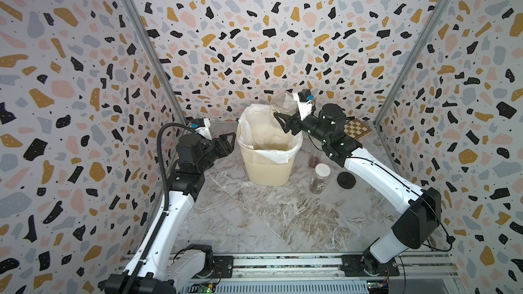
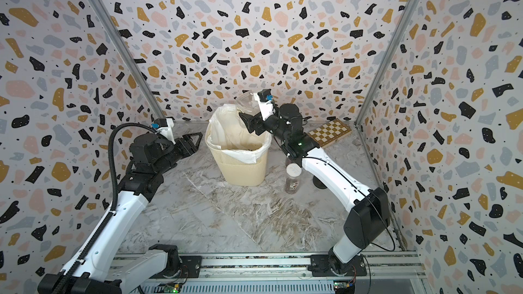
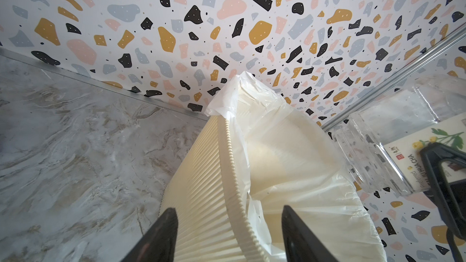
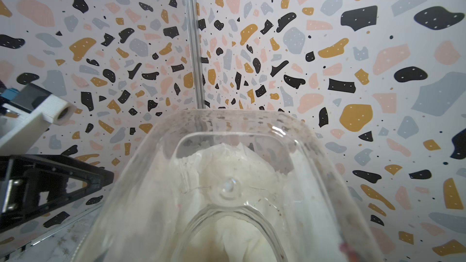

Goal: Empty the moldy dried flower tea in the jars
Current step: Pour the moldy dried flower tea into the trash bin.

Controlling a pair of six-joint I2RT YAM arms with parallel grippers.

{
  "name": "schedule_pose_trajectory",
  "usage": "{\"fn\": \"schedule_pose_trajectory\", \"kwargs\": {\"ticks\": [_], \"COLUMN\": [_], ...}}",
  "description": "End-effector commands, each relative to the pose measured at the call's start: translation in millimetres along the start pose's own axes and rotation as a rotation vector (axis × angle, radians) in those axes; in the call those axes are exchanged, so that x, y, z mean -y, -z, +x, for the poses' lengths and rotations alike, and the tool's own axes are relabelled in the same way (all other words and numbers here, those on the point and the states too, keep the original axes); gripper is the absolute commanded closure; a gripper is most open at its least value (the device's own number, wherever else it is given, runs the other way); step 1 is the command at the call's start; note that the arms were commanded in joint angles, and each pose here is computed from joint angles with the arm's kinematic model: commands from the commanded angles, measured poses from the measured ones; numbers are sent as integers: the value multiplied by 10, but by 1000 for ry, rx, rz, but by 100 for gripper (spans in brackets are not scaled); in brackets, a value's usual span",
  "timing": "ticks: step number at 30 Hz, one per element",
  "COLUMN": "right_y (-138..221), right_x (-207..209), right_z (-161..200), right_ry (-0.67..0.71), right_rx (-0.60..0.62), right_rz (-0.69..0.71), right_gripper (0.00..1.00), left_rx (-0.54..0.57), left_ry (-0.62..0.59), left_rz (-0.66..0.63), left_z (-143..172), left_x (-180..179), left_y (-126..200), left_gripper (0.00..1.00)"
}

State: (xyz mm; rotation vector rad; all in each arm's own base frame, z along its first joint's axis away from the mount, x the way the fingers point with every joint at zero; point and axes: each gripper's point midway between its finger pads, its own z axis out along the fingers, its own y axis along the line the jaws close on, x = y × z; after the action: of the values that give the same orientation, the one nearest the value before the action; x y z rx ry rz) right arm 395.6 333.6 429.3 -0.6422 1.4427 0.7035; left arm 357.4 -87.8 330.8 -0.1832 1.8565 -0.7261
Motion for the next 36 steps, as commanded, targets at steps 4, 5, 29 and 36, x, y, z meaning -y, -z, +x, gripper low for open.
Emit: {"fn": "schedule_pose_trajectory", "kwargs": {"ticks": [4,5,29,36], "right_y": [65,36,-106,26], "right_x": [-49,-17,73,-3], "right_z": [-382,-351,-189,-376], "right_ry": [-187,-217,-280,-376], "right_rx": [7,-15,-141,-49], "right_rz": [-191,-190,-35,-109], "right_gripper": [22,22,25,25], "left_rx": [30,29,4,-40], "left_ry": [-7,-6,-20,60], "left_rz": [35,35,138,281], "left_z": [-88,-87,-238,-298], "left_x": [79,79,412,745], "left_y": [37,37,152,168], "left_gripper": [36,36,39,43]}}
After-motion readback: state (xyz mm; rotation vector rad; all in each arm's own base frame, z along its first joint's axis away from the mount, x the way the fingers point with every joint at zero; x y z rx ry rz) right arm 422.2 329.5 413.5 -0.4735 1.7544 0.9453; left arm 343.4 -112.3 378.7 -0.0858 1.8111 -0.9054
